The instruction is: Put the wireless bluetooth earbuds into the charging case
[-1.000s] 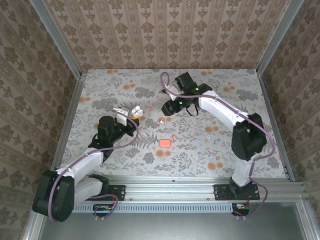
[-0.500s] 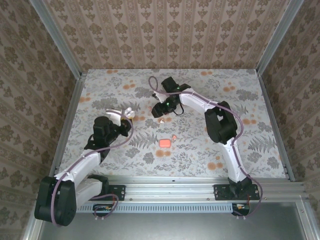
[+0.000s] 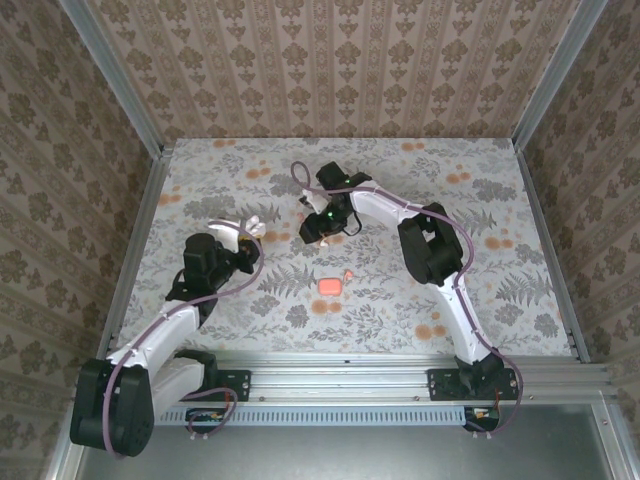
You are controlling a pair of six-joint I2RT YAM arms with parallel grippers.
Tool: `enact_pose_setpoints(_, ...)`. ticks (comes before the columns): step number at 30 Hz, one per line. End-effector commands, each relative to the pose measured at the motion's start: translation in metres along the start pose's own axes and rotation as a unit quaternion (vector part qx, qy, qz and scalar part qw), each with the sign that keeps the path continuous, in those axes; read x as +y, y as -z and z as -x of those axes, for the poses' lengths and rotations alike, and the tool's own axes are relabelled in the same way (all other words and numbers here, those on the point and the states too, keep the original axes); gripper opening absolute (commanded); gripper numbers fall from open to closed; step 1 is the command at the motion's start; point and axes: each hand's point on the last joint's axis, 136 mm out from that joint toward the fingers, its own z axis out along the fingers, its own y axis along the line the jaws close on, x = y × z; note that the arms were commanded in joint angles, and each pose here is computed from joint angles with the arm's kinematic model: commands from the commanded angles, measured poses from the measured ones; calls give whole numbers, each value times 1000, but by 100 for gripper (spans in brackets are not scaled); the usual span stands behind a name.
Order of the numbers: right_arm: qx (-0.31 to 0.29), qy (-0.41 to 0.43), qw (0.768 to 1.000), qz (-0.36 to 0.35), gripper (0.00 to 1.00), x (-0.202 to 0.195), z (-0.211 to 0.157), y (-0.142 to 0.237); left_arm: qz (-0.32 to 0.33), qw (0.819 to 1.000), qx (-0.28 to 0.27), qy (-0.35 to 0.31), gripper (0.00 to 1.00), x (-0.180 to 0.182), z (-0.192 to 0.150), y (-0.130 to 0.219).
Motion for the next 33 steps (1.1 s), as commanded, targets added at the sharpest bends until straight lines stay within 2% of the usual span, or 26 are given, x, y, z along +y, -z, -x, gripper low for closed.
enact_pose_setpoints(1, 31, 4, 999, -19, 54, -3, -13, 5, -5, 1000, -2, 7, 9, -1, -2, 3)
enact_pose_setpoints(19, 74, 0, 996, -41, 53, 11, -58, 31, -14, 1000, -2, 11, 9, -5, -1, 5)
enact_pose_setpoints(26, 30, -11, 990, -141, 53, 3, -38, 78, -14, 1000, -3, 13, 9, -5, 0, 6)
enact_pose_setpoints(33, 75, -8, 970, -231, 53, -1, -44, 86, -7, 1000, 0, 11, 9, -4, -1, 8)
